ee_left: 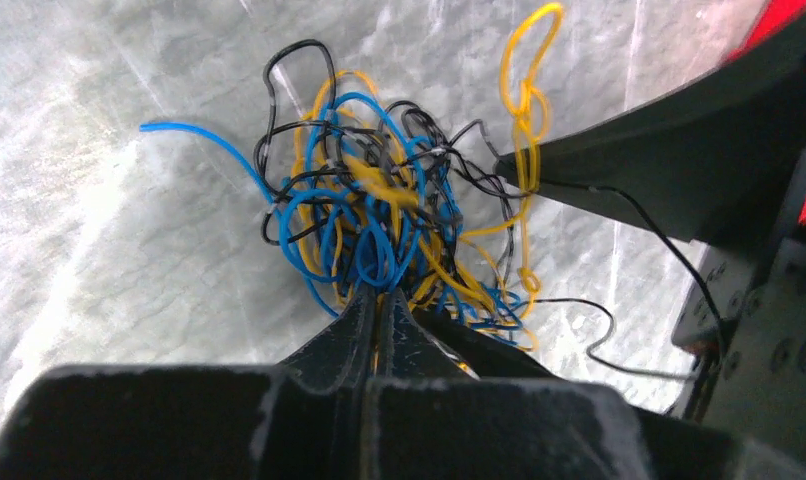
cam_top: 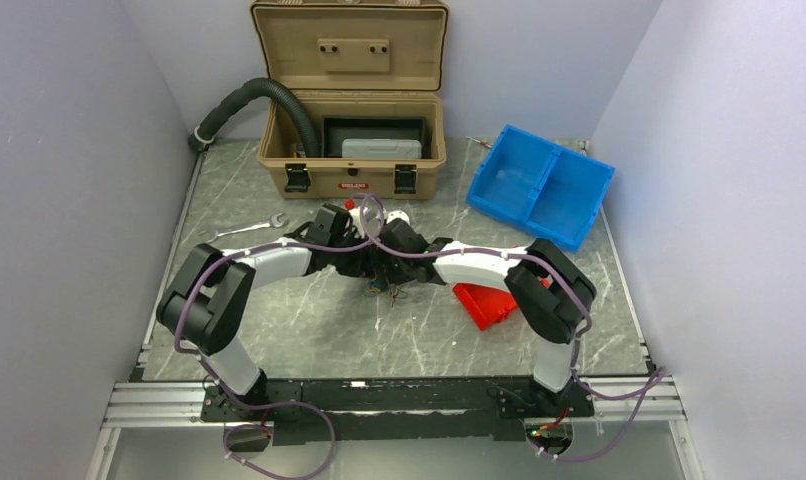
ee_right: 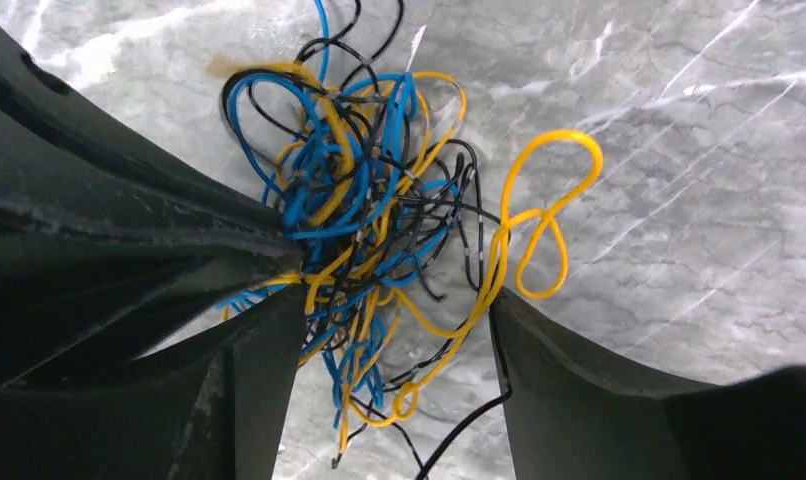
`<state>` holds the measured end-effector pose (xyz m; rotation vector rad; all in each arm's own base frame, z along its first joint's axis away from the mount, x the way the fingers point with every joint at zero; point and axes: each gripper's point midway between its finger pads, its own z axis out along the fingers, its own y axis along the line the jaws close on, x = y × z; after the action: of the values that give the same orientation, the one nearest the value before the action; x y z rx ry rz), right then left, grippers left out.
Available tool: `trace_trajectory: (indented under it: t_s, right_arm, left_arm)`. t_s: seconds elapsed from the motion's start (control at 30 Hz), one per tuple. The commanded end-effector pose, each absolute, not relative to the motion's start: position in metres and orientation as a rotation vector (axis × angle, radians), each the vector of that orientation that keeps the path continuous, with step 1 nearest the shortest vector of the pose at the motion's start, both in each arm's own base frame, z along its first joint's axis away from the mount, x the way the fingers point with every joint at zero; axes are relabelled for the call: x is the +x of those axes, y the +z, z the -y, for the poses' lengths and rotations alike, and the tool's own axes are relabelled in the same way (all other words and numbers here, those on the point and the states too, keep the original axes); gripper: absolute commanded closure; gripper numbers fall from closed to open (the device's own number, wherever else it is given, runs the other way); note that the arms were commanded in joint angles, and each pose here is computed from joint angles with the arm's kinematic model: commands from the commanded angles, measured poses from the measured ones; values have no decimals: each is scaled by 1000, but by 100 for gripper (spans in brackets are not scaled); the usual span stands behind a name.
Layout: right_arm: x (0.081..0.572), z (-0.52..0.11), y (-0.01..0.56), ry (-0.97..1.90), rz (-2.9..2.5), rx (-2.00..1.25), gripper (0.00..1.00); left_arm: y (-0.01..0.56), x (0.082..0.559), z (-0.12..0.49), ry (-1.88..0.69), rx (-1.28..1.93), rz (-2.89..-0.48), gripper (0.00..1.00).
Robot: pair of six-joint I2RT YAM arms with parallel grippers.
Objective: Untangle the cables
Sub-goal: Untie the cable.
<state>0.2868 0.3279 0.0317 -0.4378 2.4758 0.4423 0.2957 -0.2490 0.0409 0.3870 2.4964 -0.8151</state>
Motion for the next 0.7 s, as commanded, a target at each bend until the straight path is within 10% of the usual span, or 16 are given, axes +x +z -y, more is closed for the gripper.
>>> trace_trajectory:
  t_s: [0.0,0.67]
  right_arm:
    - [297,-327,23,257,-2465,-448,31]
    - [288,-201,0,-408,-2555,-241,35]
  left_arm:
    - [40,302,246,-738,396,-2514,100]
    - [44,325,155,-152,20,-2523,100]
